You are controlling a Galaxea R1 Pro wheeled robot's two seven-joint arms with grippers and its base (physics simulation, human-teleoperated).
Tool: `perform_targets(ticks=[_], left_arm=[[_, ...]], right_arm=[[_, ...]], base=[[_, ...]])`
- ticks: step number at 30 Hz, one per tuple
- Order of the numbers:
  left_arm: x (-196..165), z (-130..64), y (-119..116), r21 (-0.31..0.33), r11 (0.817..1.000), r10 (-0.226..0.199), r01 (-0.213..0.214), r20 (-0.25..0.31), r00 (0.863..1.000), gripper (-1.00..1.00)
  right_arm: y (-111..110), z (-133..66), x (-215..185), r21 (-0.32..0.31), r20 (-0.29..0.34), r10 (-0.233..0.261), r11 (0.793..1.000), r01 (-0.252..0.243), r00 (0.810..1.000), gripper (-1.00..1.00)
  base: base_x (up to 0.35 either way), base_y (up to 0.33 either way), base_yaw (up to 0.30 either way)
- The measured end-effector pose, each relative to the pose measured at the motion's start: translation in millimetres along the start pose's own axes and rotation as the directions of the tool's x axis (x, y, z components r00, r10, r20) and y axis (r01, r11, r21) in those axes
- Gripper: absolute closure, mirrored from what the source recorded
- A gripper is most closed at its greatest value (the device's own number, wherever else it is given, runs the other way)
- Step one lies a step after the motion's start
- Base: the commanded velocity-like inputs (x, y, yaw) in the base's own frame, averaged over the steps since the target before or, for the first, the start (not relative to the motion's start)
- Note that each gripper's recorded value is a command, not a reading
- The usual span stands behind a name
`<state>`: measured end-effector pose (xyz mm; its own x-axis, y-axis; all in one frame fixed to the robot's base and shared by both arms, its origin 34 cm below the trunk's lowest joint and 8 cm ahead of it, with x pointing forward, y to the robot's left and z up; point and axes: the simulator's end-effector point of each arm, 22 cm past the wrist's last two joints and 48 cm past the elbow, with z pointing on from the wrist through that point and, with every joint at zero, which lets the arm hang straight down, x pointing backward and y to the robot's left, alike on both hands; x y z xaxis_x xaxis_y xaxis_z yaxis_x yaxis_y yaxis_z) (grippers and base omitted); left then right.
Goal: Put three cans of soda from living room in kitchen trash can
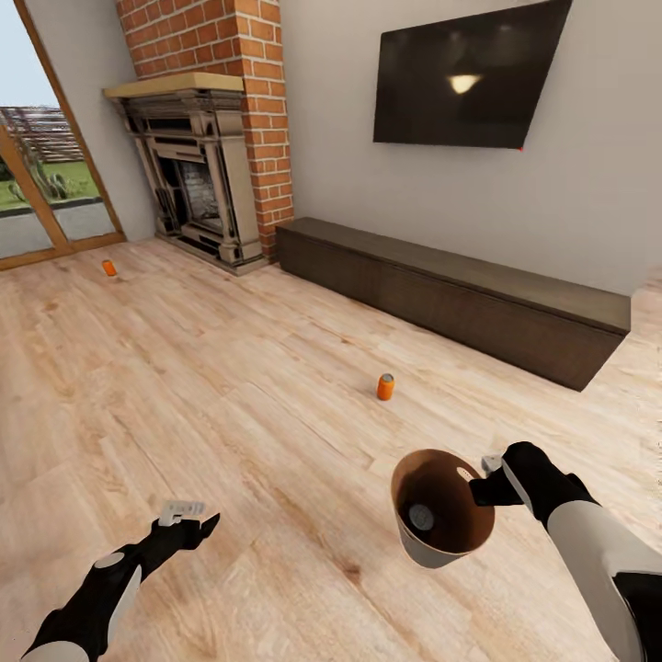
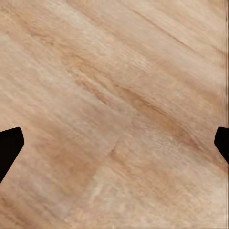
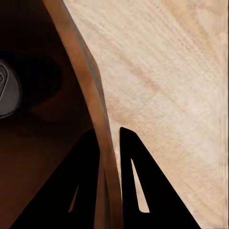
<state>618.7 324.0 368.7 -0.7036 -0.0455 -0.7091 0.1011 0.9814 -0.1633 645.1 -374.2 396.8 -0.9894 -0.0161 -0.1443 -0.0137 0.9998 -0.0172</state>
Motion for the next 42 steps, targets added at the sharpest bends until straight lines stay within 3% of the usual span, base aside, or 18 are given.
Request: perform_targets(ticks=[3,9,13,22,36,42], left_arm=[[0.2,0.1,0.0,0.000,1.000,-0.001,0.001,0.000,1.000,-1.00],[3.4,1.1,0.0,0.001,1.000,-0.003,0.003,-0.006,1.000,-1.00],[6.4,2.0,0.4,0.001,1.000,-0.004,0.004,-0.011,1.000,-1.00],[12.8,4.0,1.2,0.000,1.000,-0.007,0.007,-0.023,1.000,-1.00],[18.8,5.6,2.5,-0.001,1.000,-0.008,0.008,-0.035,0.999,-1.00],[19.7,6.0,1.6,0.000,1.000,-0.006,0.006,-0.038,0.999,-1.00]], right_arm=[[0.9,0.7,0.3,0.010,-0.002,-0.015,1.000,0.015,1.000,1.00],[1.0,2.5,0.3,-0.010,0.000,0.017,1.000,-0.017,1.000,1.00],[5.7,4.4,0.1,-0.048,0.003,0.067,0.997,-0.066,0.998,1.00],[2.6,10.0,3.5,-0.041,-0.007,0.070,0.997,-0.071,0.997,1.00],[9.1,16.0,6.3,-0.053,-0.019,0.072,0.996,-0.072,0.997,1.00],[7.6,16.0,6.5,-0.054,-0.020,0.077,0.995,-0.078,0.997,1.00]], base=[[0.252,-0.225,-0.057],[0.283,-0.165,-0.044],[0.310,-0.101,-0.120],[0.316,-0.074,-0.145],[0.139,0.212,-0.116],[0.077,-0.092,-0.224]])
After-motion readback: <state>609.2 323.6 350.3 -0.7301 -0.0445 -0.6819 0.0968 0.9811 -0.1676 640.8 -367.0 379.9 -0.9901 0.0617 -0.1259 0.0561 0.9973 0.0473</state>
